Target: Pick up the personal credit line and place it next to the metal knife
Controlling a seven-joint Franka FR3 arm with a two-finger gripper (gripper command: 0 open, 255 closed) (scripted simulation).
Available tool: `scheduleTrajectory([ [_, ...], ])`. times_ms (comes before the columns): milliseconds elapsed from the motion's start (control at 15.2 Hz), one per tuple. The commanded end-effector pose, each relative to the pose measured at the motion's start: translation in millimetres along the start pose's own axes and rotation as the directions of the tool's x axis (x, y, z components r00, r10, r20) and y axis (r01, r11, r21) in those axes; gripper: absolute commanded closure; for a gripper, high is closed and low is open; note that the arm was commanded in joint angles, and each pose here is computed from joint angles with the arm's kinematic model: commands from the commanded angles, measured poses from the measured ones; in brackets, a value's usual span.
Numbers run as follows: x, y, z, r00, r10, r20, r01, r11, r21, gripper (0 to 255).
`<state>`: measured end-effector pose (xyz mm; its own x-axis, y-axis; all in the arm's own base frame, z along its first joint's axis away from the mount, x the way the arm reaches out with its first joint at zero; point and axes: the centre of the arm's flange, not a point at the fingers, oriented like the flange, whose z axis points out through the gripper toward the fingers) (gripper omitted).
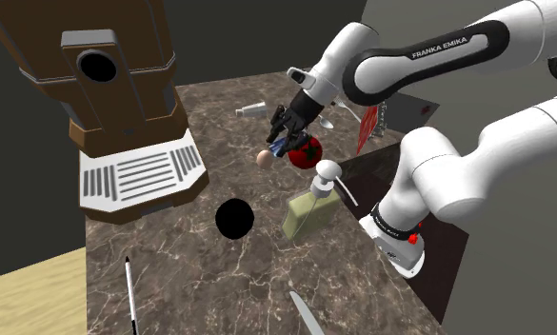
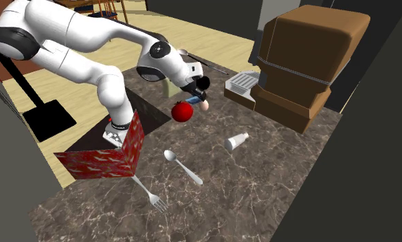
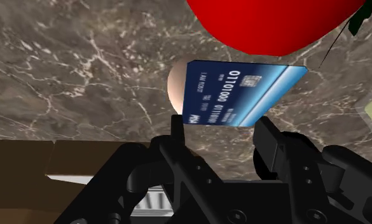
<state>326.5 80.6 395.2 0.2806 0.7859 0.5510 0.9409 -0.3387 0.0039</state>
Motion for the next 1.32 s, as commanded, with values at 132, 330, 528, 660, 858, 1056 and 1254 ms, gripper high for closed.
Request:
scheduleTrajectory([
  [132,25,-45,17,1.000,0.001,0.000,-0.001,1.000,-0.001,255],
  [330,43,-78,28,1.000,0.001,0.000,-0.001,1.000,-0.001,255],
  [528,61,-111,40,1.000,0.001,0.000,-0.001,1.000,-0.001,255],
  [660,73,-134,47,1.000,0.001,0.000,-0.001,1.000,-0.001,255],
  [858,91,-167,59,1.000,0.001,0.000,-0.001,1.000,-0.001,255],
  [1056,109,-200,71,1.000,0.001,0.000,-0.001,1.000,-0.001,255],
  [1254,127,-234,82,1.000,0.001,0.000,-0.001,1.000,-0.001,255],
])
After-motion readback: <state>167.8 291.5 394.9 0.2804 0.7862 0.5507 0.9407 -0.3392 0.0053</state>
